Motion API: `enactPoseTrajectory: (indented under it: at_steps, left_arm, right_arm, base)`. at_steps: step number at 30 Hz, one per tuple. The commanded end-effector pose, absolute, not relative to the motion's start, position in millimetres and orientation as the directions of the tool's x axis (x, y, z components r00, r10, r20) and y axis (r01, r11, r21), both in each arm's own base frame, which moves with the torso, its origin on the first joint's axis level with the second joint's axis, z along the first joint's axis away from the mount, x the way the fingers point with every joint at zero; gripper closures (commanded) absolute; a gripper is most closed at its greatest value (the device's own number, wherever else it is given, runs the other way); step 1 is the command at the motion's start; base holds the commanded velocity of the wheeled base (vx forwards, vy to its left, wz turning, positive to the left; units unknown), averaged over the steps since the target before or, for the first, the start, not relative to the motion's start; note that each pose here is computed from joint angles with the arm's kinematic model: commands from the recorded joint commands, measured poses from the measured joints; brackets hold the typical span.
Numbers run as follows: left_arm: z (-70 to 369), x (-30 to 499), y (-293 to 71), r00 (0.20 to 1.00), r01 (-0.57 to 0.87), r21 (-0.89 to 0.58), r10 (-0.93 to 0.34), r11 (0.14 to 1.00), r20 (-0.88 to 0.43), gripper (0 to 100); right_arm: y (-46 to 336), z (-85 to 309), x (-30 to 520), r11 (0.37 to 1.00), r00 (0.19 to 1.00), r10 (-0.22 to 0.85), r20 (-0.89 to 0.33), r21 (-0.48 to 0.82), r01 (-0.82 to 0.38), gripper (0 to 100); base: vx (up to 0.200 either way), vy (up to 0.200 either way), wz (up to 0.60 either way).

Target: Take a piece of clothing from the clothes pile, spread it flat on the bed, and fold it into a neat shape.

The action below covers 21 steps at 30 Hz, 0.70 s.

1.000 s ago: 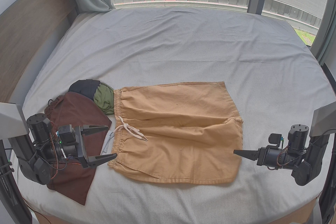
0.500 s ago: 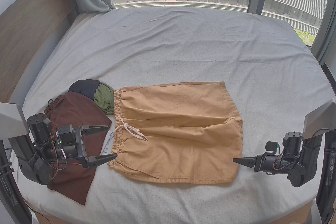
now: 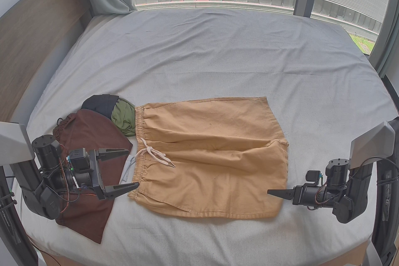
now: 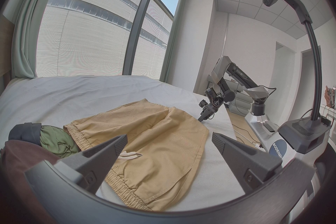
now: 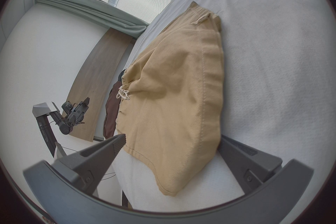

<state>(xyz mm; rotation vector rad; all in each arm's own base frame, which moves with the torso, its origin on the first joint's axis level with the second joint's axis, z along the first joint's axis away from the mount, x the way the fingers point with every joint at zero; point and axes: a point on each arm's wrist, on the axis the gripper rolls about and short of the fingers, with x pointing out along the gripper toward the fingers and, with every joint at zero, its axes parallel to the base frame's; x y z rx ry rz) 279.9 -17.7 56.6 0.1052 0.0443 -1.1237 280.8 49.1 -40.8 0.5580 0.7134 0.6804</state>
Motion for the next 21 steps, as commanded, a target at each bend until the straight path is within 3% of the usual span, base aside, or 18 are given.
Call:
enactPoseTrajectory:
  at_steps: [1, 21]
  left_arm:
    - [56, 280, -18, 0.432, 0.902, 0.061, -0.897, 0.428, -0.089, 0]
    - [56, 280, -18, 0.432, 0.902, 0.06, -0.897, 0.428, -0.09, 0]
  right_arm:
    - [56, -43, 281, 0.641, 0.545, 0.737, -0.4, 0.67, -0.375, 0]
    - [52, 3, 255, 0.605, 0.542, 0.769, -0.338, 0.66, -0.445, 0]
  base:
    - [0.0, 0.0, 0.0]
    - [0.0, 0.0, 0.0]
